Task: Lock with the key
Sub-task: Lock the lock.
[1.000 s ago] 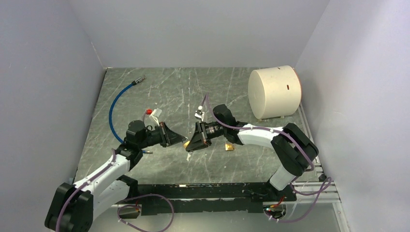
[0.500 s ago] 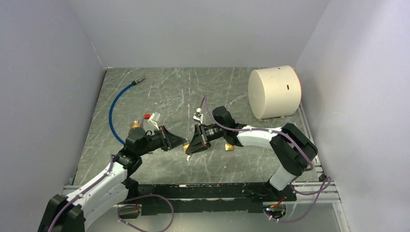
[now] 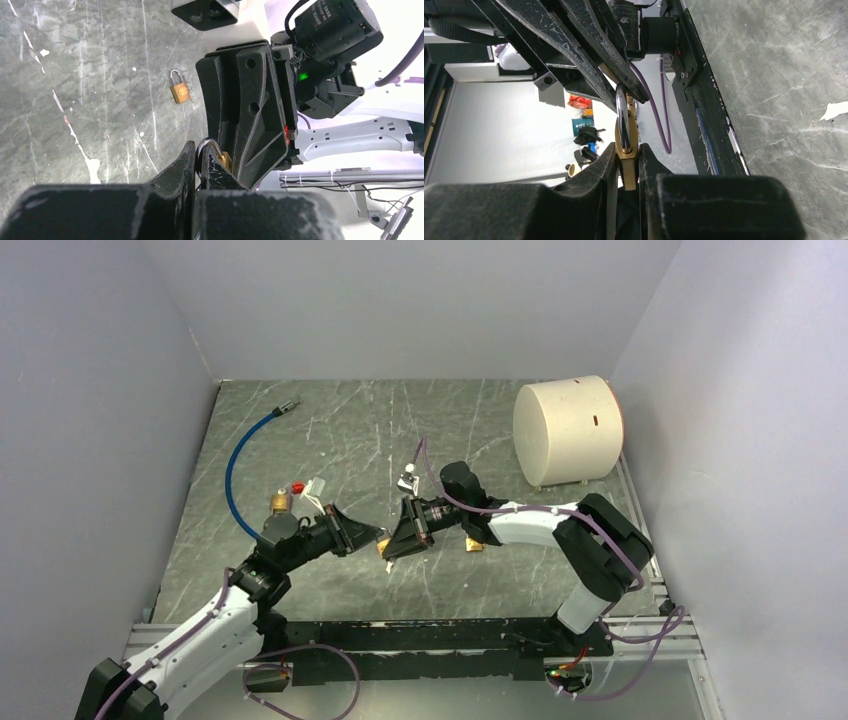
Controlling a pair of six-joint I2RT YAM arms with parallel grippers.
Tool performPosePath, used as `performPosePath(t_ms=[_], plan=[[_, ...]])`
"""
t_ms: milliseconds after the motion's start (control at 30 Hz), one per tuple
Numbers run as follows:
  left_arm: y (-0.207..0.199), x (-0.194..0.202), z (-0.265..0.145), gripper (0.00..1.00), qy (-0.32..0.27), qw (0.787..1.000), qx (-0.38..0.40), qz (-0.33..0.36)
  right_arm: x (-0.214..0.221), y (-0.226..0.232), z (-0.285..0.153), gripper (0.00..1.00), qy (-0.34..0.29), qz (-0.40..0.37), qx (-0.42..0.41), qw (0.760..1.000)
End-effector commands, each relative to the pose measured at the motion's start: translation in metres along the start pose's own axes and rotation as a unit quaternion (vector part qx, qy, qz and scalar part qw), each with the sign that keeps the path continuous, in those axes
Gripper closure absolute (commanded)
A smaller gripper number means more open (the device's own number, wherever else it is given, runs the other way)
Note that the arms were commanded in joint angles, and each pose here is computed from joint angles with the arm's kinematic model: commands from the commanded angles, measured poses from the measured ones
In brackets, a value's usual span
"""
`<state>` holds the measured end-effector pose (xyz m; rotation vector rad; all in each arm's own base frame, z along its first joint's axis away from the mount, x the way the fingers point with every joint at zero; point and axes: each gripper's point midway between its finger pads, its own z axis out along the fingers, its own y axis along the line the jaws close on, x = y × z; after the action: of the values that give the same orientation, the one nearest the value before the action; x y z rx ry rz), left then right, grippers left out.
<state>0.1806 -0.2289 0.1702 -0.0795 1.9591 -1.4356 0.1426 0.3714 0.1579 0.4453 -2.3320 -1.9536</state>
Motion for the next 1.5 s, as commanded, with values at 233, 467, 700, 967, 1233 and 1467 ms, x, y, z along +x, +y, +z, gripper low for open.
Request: performPosePath(t_ms=[233, 467, 700, 967, 1233, 1467], plan=[[-0.062, 0.084, -0.032, 0.97, 0.198, 0.972, 0.124, -0.013, -0.111, 0.011, -0.013, 1.0, -0.234, -0.06, 0.01, 0.97], [-0.06, 0.088, -0.039, 0.97, 0.193, 0.974, 0.121, -0.012, -0.11, 0.011, -0.018, 1.0, -0.267, -0.072, 0.032, 0.961], [-0.07, 0.09, -0.041, 0.97, 0.196, 0.968, 0.153, -0.011, -0.111, 0.024, -0.019, 1.0, -0.271, -0.095, 0.005, 0.958], [-0.083, 0.09, -0.047, 0.97, 0.185, 0.963, 0.194, -0.008, -0.113, 0.043, -0.023, 1.0, -0.283, -0.145, -0.025, 0.948], [-0.09, 0.09, -0.046, 0.98, 0.191, 0.961, 0.2, 0.018, -0.126, 0.065, -0.045, 1.0, -0.337, -0.151, -0.05, 0.928], [-0.106, 0.083, -0.044, 0.97, 0.186, 0.956, 0.226, 0.035, -0.14, 0.071, -0.064, 1.0, -0.372, -0.148, -0.038, 0.915]])
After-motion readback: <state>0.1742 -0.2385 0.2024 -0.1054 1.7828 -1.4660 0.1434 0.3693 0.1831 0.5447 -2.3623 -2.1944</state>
